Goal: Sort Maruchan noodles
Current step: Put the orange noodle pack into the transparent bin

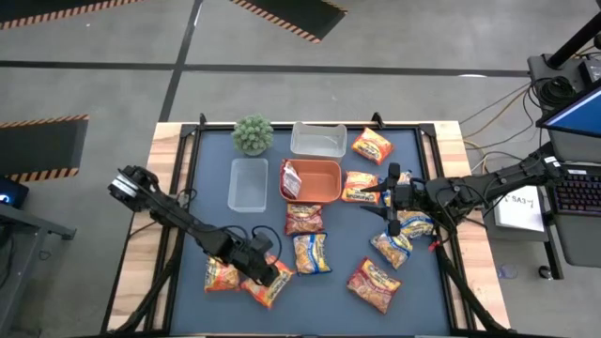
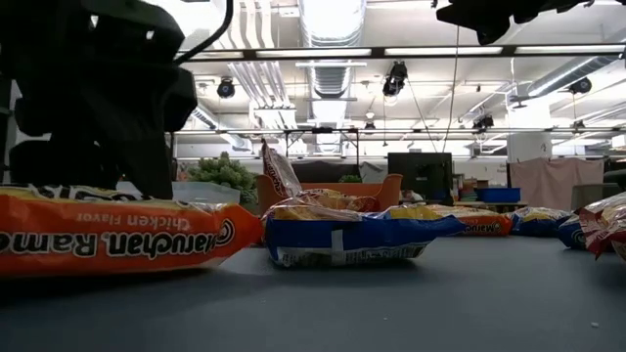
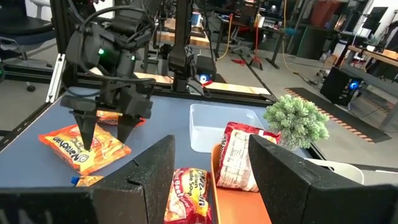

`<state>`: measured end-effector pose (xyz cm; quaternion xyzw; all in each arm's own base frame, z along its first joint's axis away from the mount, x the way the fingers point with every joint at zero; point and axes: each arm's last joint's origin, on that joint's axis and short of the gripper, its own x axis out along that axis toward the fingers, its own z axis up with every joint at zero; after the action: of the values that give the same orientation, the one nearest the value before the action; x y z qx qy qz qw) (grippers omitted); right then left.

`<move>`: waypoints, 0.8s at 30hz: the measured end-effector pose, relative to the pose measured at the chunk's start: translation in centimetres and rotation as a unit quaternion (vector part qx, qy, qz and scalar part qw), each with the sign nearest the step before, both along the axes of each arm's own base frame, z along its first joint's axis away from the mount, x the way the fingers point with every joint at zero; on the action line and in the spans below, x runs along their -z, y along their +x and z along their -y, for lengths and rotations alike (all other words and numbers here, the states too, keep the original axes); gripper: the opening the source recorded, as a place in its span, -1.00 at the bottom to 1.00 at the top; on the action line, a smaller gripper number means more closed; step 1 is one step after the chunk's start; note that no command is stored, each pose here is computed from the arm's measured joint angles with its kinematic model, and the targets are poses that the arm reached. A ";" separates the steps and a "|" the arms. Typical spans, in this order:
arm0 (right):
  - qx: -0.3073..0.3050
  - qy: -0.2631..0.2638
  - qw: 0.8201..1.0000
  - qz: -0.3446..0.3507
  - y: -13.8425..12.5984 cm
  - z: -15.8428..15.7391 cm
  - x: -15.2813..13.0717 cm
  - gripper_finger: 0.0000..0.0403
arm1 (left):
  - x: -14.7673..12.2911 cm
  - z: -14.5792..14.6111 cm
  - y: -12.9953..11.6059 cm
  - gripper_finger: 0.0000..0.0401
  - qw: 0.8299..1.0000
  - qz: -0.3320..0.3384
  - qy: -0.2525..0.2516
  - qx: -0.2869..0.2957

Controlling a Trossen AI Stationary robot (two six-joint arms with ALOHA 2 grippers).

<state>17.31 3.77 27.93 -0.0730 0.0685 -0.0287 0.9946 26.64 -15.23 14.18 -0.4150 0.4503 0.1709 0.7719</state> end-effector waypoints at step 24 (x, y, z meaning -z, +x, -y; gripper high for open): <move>0.000 0.000 1.000 0.000 0.0 0.0 0.0 -0.04 | 0.4 1.0 -0.6 -0.16 0.999 0.017 0.028 -0.028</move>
<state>17.31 3.77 27.93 -0.0727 0.0684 -0.0287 0.9946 26.08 -16.22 13.82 -0.4091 0.4201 0.1979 0.7855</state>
